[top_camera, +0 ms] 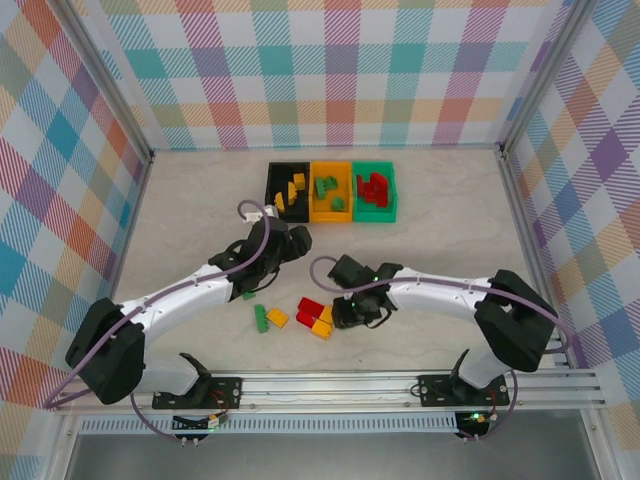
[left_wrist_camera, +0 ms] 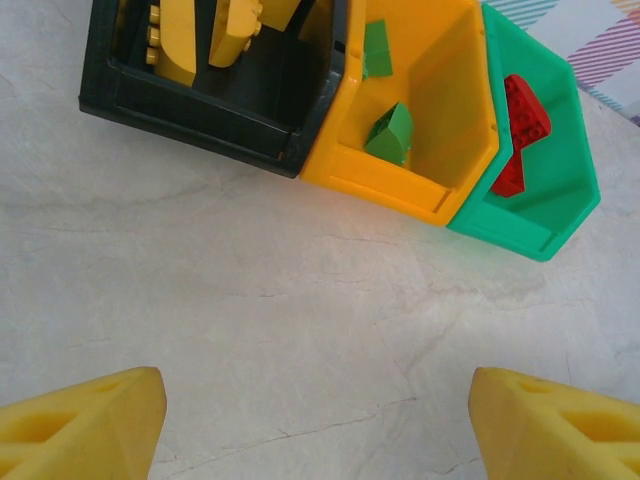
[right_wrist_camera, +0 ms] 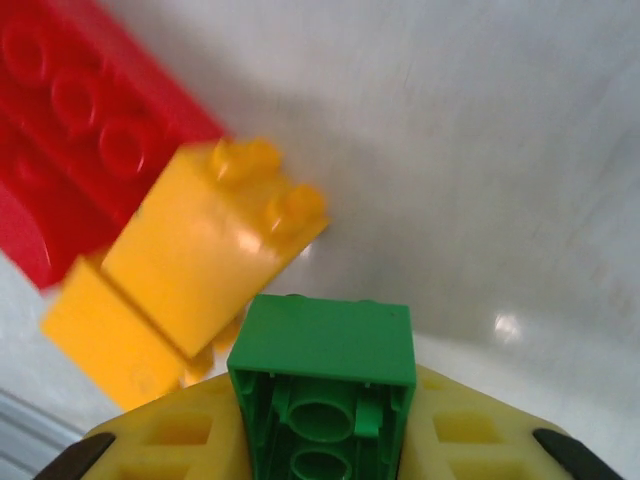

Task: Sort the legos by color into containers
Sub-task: Pick up the lego from the bottom-center of the table, then place the lego in the container, then pick up the lego from the middle-left of the table.

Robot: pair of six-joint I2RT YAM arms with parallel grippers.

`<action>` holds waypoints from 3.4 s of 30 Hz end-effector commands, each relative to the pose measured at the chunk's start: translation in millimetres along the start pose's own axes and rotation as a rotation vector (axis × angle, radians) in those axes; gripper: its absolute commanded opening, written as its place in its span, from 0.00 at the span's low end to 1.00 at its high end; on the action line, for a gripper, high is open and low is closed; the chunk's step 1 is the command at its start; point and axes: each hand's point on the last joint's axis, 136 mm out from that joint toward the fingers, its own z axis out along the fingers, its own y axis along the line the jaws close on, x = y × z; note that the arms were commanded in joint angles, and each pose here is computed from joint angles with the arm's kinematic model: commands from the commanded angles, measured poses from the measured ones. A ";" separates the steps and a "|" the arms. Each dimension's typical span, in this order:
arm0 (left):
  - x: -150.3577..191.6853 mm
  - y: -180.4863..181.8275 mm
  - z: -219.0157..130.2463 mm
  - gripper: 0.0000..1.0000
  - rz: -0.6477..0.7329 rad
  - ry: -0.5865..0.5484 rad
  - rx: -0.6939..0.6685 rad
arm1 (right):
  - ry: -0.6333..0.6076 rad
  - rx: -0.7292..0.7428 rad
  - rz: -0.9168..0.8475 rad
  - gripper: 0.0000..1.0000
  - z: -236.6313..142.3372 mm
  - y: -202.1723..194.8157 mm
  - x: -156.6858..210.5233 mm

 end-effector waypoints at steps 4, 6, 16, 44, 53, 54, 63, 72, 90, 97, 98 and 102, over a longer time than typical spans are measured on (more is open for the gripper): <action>-10.6 2.7 -13.2 0.79 -0.002 -0.013 -0.026 | -0.201 -0.075 0.016 0.31 -28.1 -6.7 -97.4; -10.6 3.4 -14.3 0.80 -0.003 -0.011 -0.027 | -0.253 -0.092 0.035 0.31 -39.7 -10.6 -127.8; -10.8 2.2 -21.1 0.80 0.009 0.016 -0.036 | -0.398 0.048 0.014 0.31 -49.6 -45.2 -260.4; -21.2 32.1 -35.2 0.80 0.060 -0.037 -0.180 | -0.474 0.080 -0.156 0.58 -92.8 -19.5 -317.5; -20.3 36.0 -36.4 0.80 0.067 -0.034 -0.196 | -0.455 -0.019 -0.097 0.59 -90.2 -16.0 -224.8; -20.3 35.7 -36.8 0.80 0.068 -0.030 -0.196 | -0.451 -0.019 -0.100 0.59 -83.0 -18.8 -214.1; -2.6 61.7 -33.5 0.80 0.157 0.073 -0.338 | -0.426 0.014 -0.165 0.59 -40.1 -44.3 -162.3; 37.1 107.0 -42.4 0.80 0.164 0.216 -0.483 | -0.510 0.029 -0.177 0.59 -37.8 -46.2 -155.0; 80.3 163.4 -7.0 0.74 0.118 0.366 -0.669 | -0.510 0.030 -0.163 0.60 -36.0 -47.0 -154.5; 88.3 179.4 3.3 0.67 0.075 0.375 -0.680 | -0.504 0.032 -0.159 0.60 -32.8 -47.9 -155.0; 89.5 181.6 4.0 0.66 0.070 0.377 -0.684 | -0.503 0.030 -0.158 0.60 -32.5 -47.6 -155.0; 92.1 185.0 4.4 0.47 0.062 0.376 -0.687 | -0.509 0.024 -0.154 0.60 -33.9 -46.5 -155.5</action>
